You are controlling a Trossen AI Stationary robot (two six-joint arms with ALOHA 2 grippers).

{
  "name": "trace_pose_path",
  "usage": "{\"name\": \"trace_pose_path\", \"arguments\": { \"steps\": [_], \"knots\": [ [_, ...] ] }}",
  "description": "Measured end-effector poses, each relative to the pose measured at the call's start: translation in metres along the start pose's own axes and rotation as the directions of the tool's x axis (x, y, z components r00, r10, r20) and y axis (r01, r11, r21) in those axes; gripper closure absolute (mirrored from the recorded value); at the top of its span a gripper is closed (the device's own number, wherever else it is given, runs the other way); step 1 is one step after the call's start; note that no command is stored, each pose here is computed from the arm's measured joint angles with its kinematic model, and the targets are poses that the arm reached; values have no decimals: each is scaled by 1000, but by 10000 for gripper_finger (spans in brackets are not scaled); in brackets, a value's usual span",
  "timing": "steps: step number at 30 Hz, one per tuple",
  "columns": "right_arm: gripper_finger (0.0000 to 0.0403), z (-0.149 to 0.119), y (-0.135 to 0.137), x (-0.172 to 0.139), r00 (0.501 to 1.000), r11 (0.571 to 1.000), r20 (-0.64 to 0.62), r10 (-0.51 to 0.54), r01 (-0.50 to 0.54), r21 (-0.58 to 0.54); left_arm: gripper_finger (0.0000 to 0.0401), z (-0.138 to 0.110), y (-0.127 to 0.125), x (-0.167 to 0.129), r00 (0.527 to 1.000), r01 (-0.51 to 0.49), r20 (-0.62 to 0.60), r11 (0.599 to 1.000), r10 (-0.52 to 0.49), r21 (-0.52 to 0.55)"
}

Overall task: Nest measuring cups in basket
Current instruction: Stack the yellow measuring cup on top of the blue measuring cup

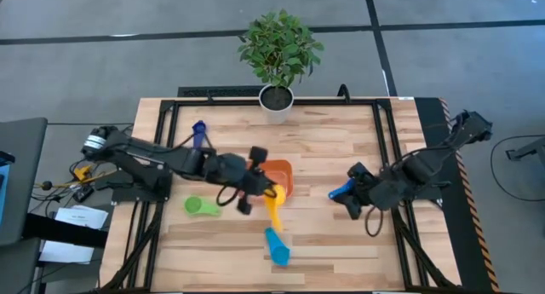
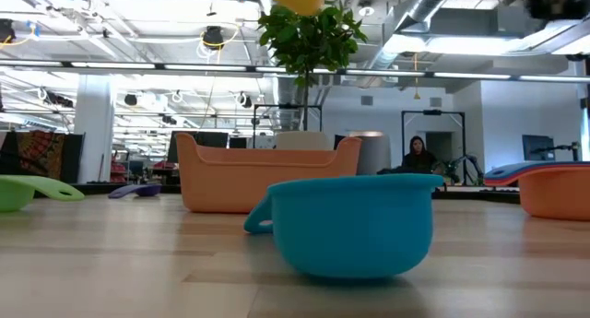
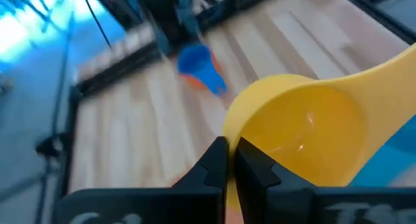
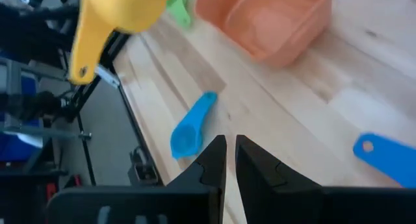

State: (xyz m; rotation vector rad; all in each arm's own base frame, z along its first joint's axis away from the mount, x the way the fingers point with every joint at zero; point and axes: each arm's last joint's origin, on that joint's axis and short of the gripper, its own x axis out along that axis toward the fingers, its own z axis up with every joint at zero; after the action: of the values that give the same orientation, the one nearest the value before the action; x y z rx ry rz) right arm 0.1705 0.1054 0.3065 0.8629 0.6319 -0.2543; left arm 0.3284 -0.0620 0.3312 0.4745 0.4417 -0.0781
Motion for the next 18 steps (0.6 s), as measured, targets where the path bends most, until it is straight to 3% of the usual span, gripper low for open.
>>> {"name": "trace_pose_path", "arguments": {
  "steps": [3, 8, 12, 18],
  "knots": [
    [345, -9, -1, -9, 1000, 1000, 5, -7, 7, 20, 399, -1, 10, 21, 998, -60, 6, 998, 60, 16],
    [343, -14, 2, -17, 987, 1000, 161, 2, -7, 28, 400, 8, 30, 54, 984, -164, -83, 985, 159, -55],
    [321, -8, -1, -18, 980, 1000, 200, -11, 6, 25, 400, 24, 43, 69, 979, -153, -148, 987, 144, -53],
    [249, 15, 1, -12, 978, 999, 206, 34, -32, -15, 400, 37, 59, 85, 969, -101, -230, 993, 87, -52]
  ]
}}
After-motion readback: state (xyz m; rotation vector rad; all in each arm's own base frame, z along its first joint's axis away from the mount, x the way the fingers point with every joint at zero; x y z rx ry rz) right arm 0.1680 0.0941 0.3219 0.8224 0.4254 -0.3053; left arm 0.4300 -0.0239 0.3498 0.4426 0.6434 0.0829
